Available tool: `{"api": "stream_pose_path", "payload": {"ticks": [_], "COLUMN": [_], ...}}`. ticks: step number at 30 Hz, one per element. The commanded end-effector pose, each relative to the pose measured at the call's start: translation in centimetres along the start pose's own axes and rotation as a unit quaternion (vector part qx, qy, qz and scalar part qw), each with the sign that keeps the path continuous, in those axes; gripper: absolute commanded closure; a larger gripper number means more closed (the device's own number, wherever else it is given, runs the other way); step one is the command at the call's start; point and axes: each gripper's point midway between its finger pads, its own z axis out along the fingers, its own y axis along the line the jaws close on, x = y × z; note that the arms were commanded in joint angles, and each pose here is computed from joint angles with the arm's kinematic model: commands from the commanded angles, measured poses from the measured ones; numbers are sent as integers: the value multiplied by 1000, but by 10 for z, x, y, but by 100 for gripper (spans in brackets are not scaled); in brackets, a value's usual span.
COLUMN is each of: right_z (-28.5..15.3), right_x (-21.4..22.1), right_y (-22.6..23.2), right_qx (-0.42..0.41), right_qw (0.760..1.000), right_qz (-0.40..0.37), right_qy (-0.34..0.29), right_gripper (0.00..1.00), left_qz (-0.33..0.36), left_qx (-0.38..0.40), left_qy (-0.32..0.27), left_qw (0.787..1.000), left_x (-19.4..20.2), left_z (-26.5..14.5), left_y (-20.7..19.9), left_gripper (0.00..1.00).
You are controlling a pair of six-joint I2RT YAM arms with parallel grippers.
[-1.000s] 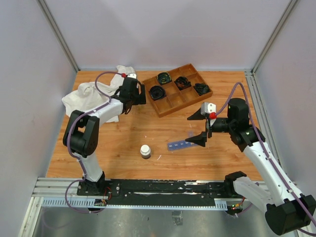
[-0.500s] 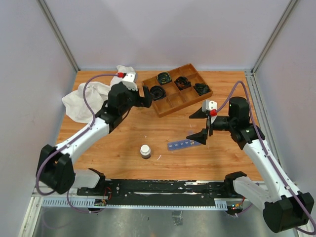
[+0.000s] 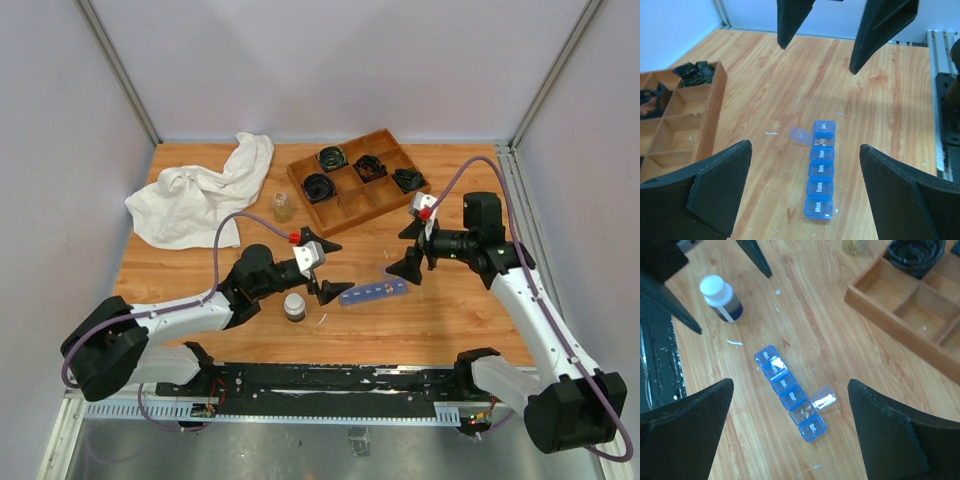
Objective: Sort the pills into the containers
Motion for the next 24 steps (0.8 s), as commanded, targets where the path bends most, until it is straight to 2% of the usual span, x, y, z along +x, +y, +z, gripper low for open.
{"api": "stream_pose_path", "payload": {"ticks": [1,3,8,15,19,21,24], "right_z": [-4,-4,-19,-47,-47,-46,-43], "right_x": [30,38,48,61,65,67,71], "right_y": [-25,-34,-56,-85,-89,-90,-89], "right_qx": [41,47,52,83,81,76,64], "right_qw": [997,996,993,992,993,993,993], "right_qz": [26,37,53,74,70,75,80], "right_qy": [58,72,87,57,56,57,58], "right_gripper": [2,2,1,1,1,2,1], "left_qz": [119,133,120,102,92,78,61], "left_qx": [39,52,64,24,1,-13,-26], "left_qy": [-60,-49,-20,59,94,97,108], "left_qw": [990,988,990,993,991,992,992], "left_x": [-24,-17,-2,49,72,74,67], "left_z": [11,15,30,64,81,86,93], "left_y": [-5,-7,-16,-26,-25,-22,-18], "left_gripper": [1,1,1,4,11,17,20]}}
